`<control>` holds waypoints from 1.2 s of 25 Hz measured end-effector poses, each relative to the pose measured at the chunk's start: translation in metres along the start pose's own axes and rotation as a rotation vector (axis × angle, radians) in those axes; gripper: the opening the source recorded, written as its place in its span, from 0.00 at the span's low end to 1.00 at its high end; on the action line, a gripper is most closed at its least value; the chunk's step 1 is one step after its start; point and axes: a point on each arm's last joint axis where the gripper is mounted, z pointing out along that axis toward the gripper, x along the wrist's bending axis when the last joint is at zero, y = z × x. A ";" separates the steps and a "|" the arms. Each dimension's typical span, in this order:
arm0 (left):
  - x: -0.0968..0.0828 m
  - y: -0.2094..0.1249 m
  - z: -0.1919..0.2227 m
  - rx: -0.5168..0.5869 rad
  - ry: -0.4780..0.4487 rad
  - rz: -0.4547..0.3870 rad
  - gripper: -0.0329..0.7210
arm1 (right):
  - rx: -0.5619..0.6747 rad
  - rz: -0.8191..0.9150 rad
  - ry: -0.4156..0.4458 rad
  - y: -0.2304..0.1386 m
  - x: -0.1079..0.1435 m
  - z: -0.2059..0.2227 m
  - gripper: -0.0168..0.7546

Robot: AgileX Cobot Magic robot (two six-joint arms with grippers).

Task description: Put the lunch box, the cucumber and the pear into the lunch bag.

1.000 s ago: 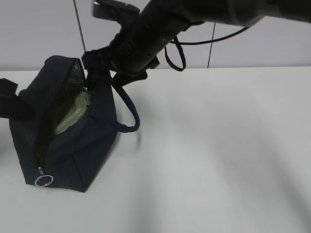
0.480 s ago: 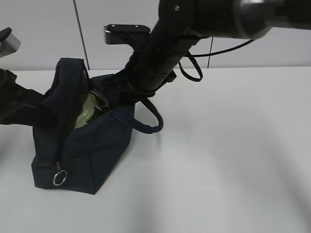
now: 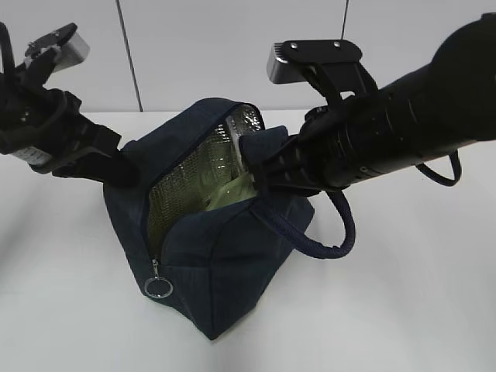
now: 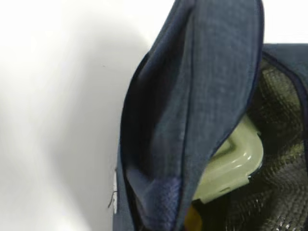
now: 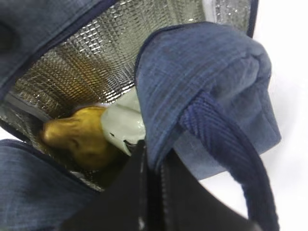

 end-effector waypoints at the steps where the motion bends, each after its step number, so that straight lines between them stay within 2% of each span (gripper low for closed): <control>1: -0.001 0.000 0.002 0.000 0.000 0.003 0.06 | -0.002 -0.005 -0.003 0.000 0.000 0.000 0.04; 2: -0.002 0.001 0.003 -0.003 0.002 0.006 0.09 | -0.002 -0.010 -0.005 -0.001 -0.001 0.000 0.07; 4: -0.002 0.002 0.003 -0.013 0.008 0.009 0.21 | -0.007 -0.021 -0.007 0.000 -0.001 0.000 0.23; 7: -0.004 0.002 0.000 -0.023 0.008 0.030 0.44 | -0.021 -0.031 -0.010 0.001 -0.001 -0.001 0.59; 9: -0.008 0.003 -0.005 -0.038 0.000 0.066 0.52 | -0.035 -0.036 -0.009 0.003 0.000 -0.004 0.71; 10: -0.011 0.003 -0.010 -0.057 -0.008 0.082 0.54 | -0.042 -0.039 -0.009 0.004 0.000 -0.006 0.74; 14: -0.024 -0.007 -0.030 -0.172 -0.018 0.133 0.57 | -0.112 -0.065 -0.005 0.011 0.003 -0.025 0.75; 19: -0.034 -0.039 -0.048 -0.309 0.018 0.197 0.57 | -0.224 -0.109 -0.007 0.012 0.007 -0.054 0.74; 24: -0.039 -0.066 -0.058 -0.388 0.052 0.211 0.57 | -0.287 -0.134 0.015 -0.020 0.017 -0.063 0.74; 30: -0.041 -0.087 -0.069 -0.471 0.117 0.255 0.57 | -0.362 -0.207 0.092 -0.063 0.041 -0.066 0.74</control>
